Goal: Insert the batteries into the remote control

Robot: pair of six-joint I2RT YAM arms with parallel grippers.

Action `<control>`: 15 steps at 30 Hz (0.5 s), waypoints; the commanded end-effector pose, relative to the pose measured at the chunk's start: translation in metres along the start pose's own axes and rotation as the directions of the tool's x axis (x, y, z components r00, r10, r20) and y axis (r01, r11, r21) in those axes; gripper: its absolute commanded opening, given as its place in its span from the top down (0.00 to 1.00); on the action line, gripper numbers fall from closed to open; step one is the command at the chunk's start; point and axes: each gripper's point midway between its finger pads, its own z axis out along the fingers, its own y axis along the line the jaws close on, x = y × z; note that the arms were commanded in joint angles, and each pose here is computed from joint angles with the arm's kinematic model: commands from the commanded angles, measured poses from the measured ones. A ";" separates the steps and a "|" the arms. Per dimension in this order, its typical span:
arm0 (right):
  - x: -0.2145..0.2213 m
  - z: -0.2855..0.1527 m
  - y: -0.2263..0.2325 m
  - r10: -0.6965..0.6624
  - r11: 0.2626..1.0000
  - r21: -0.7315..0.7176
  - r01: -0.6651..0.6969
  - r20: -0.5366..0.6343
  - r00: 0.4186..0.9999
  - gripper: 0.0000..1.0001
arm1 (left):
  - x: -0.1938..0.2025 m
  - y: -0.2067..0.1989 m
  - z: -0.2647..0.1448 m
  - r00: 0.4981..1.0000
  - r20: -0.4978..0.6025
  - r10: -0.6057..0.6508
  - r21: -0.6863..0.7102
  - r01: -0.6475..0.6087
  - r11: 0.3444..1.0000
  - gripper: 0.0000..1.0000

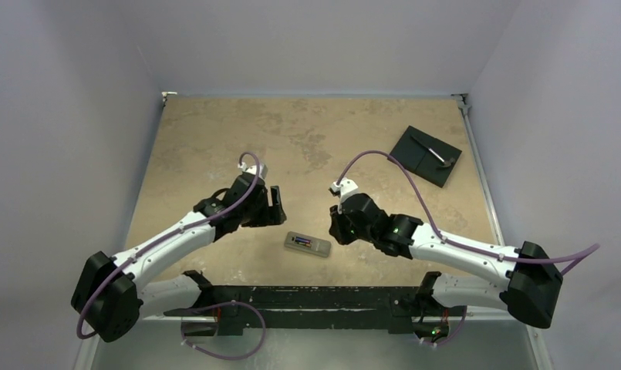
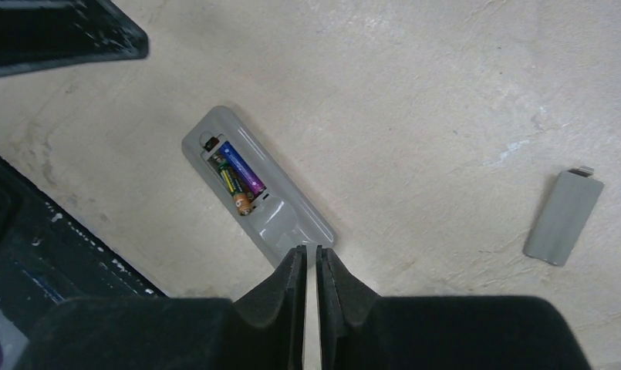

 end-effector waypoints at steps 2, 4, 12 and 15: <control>-0.011 -0.002 0.012 0.095 0.994 -0.050 -0.093 0.040 0.995 0.86 | 0.008 -0.025 0.017 0.997 -0.039 -0.066 0.137 0.071 0.988 0.30; -0.012 -0.002 0.015 0.120 0.991 -0.059 -0.117 0.038 0.992 0.90 | 0.016 -0.026 0.025 0.995 -0.057 -0.081 0.150 0.089 0.985 0.30; -0.008 0.003 0.023 0.150 0.985 -0.087 -0.150 0.003 0.989 0.91 | 0.034 -0.025 0.045 0.988 -0.108 -0.108 0.157 0.124 0.980 0.30; -0.005 0.008 0.022 0.147 0.986 -0.077 -0.147 -0.009 0.989 0.91 | 0.041 -0.027 0.051 0.984 -0.136 -0.112 0.172 0.135 0.976 0.30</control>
